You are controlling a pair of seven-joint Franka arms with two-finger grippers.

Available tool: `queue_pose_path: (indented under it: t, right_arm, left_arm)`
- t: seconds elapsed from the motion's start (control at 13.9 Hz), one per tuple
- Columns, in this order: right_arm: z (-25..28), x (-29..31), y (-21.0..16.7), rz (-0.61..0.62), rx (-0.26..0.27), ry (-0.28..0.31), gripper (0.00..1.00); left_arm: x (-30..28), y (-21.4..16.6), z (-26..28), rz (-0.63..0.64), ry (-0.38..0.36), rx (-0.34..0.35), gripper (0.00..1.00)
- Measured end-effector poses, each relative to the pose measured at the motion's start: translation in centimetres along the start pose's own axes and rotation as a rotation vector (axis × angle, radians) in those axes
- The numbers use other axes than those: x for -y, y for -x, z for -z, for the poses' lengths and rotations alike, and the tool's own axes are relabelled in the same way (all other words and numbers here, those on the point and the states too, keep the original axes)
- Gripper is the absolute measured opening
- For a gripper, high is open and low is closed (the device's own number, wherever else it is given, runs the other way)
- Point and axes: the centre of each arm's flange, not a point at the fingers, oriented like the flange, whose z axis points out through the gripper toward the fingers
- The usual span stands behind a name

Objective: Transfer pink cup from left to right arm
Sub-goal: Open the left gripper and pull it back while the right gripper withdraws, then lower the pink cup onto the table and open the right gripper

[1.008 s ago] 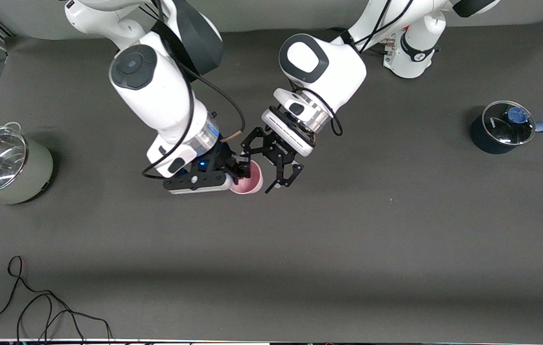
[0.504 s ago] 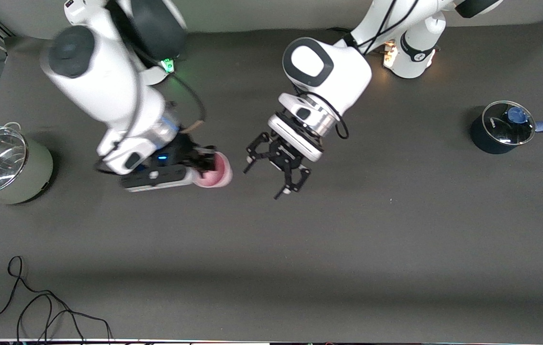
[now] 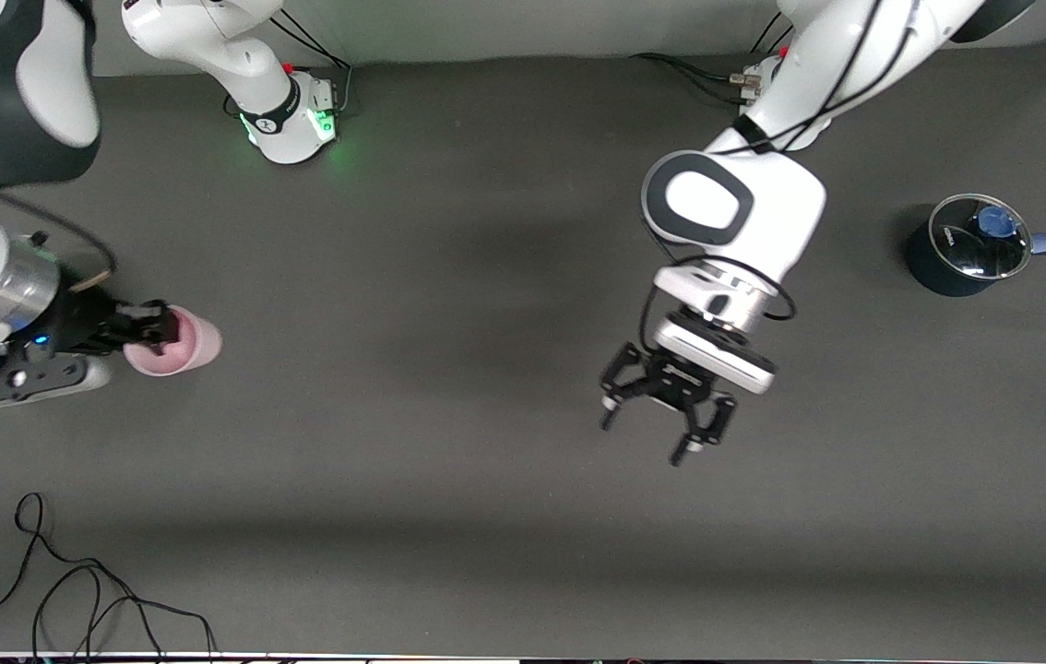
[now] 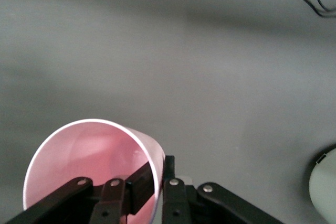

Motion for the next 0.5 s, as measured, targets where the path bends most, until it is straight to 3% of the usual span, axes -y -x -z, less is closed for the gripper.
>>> queue_pose_path:
  t: [0.29,0.5]
  right_arm:
    - [-10.4,-2.9,0.0,-0.031,-0.034,0.025,0.09]
    - [-19.6,-5.1,2.1,-0.037,-0.105,0.055,0.09]
  left_arm:
    - [8.3,-0.4,0.7,0.045,-0.092,-0.004,1.00]
    - [14.6,-0.4,1.5,0.079,-0.071,-0.001,1.00]
